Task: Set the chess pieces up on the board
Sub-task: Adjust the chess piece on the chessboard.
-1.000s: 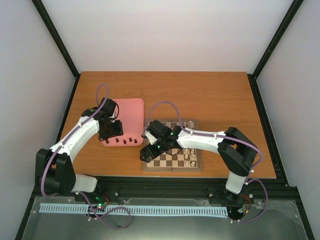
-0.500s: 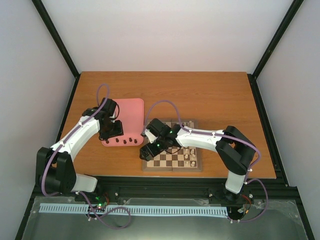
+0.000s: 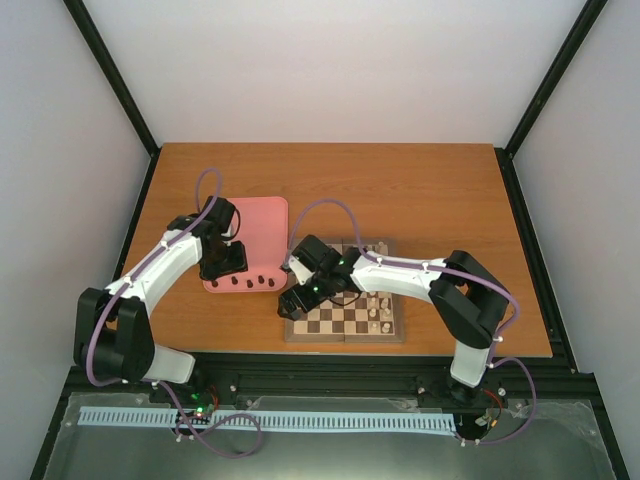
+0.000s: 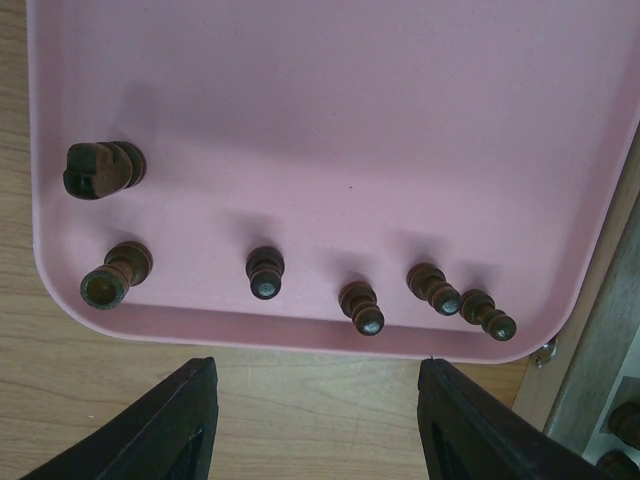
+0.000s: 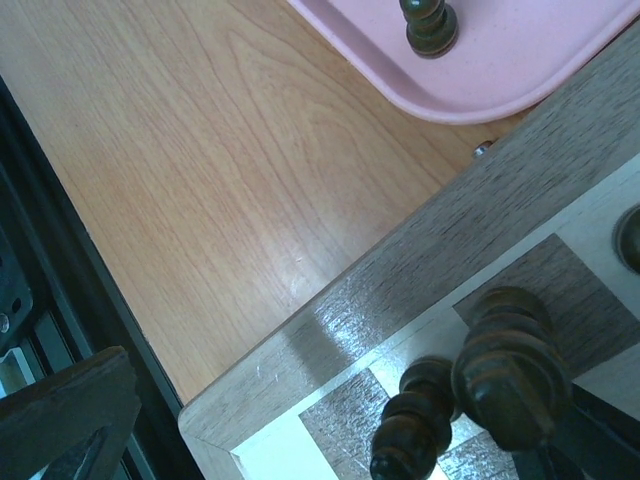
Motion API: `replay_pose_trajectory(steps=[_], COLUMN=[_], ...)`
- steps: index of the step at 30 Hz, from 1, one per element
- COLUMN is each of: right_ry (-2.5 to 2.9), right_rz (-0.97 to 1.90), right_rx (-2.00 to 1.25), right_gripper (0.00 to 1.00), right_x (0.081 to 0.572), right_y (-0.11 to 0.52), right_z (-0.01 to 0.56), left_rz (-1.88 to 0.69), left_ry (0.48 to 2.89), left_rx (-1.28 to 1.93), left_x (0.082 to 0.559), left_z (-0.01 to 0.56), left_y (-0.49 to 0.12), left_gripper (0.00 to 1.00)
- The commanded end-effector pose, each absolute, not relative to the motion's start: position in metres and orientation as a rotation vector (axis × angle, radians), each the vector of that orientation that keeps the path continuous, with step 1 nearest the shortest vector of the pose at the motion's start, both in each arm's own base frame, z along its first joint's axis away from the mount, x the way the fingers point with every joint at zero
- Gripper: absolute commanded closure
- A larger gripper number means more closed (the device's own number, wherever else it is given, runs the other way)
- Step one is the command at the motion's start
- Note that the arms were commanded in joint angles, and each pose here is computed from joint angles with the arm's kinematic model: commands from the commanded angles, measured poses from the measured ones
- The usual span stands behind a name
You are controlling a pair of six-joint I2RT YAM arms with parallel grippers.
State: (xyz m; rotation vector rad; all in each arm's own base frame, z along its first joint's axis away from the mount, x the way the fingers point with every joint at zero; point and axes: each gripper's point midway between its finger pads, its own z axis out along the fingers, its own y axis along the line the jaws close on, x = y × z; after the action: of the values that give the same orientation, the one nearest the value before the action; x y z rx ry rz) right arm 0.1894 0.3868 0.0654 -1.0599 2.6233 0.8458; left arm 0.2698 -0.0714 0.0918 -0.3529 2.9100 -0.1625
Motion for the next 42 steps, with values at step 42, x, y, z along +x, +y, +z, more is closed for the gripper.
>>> replay_pose_trajectory(steps=[42], right_ry=[2.545], right_rz=[0.731], right_rx=[-0.672], right_gripper=[0.00], right_x=[0.283], right_y=[0.290], right_z=[0.166], left_rz=[-0.621], left_ry=[2.896], left_rx=[0.081], left_x=[0.210], left_z=[0.084], left_y=[-0.187], left_gripper=[0.39])
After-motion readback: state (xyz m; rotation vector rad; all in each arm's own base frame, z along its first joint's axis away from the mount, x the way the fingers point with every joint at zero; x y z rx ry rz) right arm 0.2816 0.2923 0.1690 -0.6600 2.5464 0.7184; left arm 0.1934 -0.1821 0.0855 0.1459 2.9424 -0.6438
